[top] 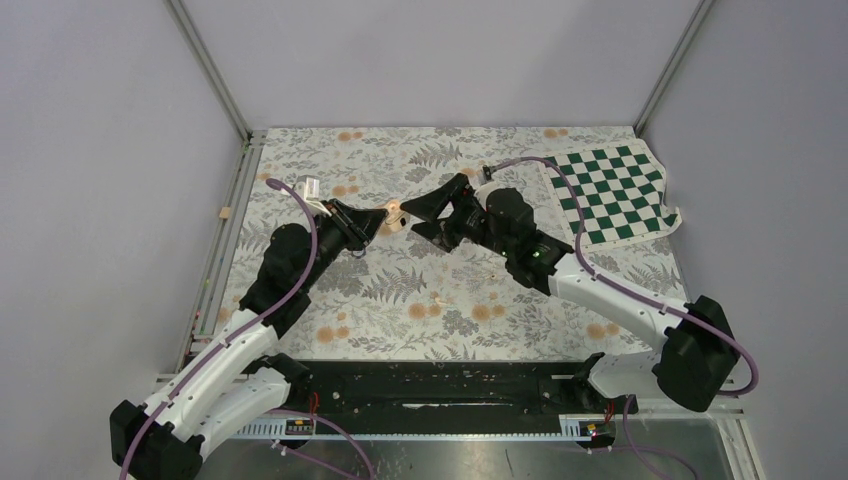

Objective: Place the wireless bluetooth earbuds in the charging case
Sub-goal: Pass from the left arm to the right, then pass from the right arm to the left

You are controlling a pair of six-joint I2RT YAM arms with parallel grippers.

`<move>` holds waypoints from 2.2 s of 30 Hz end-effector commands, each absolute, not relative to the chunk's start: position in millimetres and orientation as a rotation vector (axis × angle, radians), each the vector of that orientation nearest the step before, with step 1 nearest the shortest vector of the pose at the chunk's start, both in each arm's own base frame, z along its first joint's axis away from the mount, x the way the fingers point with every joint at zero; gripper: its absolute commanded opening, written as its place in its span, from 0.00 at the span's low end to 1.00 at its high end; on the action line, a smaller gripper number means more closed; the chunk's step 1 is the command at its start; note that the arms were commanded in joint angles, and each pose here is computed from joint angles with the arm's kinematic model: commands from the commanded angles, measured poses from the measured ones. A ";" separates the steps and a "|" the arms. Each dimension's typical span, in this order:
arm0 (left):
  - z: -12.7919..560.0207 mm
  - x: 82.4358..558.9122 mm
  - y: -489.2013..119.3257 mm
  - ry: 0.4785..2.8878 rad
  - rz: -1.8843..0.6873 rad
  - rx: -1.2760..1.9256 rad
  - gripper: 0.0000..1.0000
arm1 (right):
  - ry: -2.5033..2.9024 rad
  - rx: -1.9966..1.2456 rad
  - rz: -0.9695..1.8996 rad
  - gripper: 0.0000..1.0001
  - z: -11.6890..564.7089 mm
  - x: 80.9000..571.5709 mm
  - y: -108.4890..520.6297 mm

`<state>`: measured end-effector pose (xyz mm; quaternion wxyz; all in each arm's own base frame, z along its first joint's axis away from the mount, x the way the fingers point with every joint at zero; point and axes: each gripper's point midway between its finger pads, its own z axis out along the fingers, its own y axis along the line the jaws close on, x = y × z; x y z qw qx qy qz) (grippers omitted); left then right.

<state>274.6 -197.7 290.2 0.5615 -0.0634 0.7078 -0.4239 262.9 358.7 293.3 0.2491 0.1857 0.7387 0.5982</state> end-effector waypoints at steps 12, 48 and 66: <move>311.0 272.7 -194.2 1.585 -0.987 -0.133 0.00 | 2.066 0.495 1.650 0.69 292.6 263.1 376.9; 323.7 244.0 -194.6 1.776 -0.908 0.050 0.99 | 2.107 0.132 1.698 0.14 274.4 248.9 376.5; 323.1 170.8 -220.8 2.069 -1.280 0.407 0.93 | 1.918 -0.607 1.905 0.12 280.1 208.6 343.1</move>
